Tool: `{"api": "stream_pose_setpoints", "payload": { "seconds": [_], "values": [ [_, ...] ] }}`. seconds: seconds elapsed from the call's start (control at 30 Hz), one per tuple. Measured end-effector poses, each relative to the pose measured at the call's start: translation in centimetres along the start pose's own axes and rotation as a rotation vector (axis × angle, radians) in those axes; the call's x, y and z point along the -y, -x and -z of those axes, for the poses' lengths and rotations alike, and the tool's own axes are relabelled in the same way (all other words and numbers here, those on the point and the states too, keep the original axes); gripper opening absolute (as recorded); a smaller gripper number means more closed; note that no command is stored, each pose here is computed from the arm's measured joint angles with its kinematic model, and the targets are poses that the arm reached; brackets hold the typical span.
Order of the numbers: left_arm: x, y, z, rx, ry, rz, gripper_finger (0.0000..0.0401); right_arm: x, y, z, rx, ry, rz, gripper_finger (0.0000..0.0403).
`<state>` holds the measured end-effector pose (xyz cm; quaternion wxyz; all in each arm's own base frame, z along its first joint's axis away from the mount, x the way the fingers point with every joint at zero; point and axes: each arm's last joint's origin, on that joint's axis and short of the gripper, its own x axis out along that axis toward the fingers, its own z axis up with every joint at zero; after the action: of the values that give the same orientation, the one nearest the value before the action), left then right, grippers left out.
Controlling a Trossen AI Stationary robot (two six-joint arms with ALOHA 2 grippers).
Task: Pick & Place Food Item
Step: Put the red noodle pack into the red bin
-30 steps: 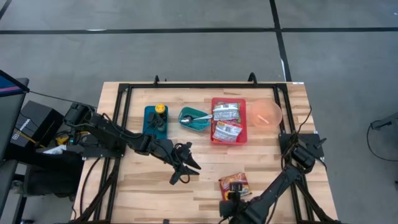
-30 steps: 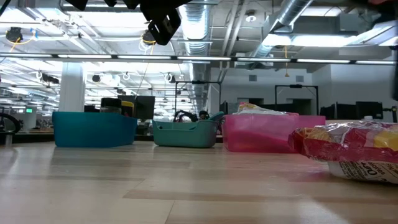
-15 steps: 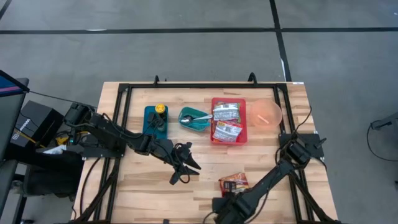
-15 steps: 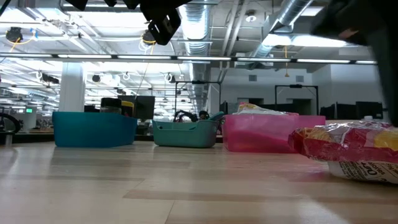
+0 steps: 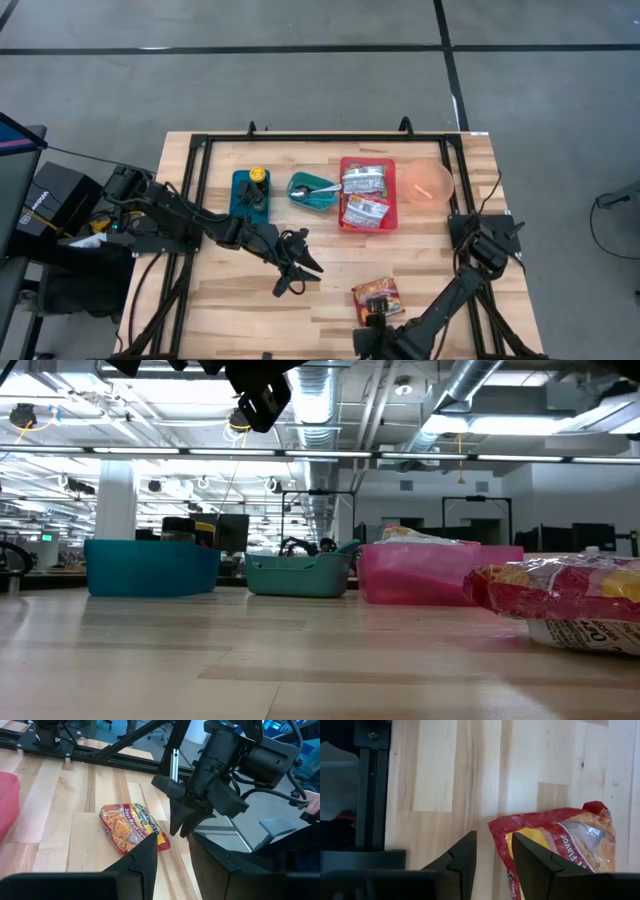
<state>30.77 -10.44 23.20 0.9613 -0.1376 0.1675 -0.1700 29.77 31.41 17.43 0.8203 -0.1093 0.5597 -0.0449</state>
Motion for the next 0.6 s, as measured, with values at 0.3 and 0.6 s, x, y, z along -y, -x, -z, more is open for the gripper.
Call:
{"api": "stream_pose_setpoints", "payload": {
  "seconds": [0.3,0.6],
  "values": [
    [0.0,0.0,0.0,-0.001,0.001,0.0,0.0109,-0.9,-2.3,1.0,-0.027,0.031,0.09,0.0118],
    [0.0,0.0,0.0,0.002,0.002,0.001,0.0109,-0.9,-2.4,1.8,-0.044,0.062,0.171,0.0117]
  ]
}}
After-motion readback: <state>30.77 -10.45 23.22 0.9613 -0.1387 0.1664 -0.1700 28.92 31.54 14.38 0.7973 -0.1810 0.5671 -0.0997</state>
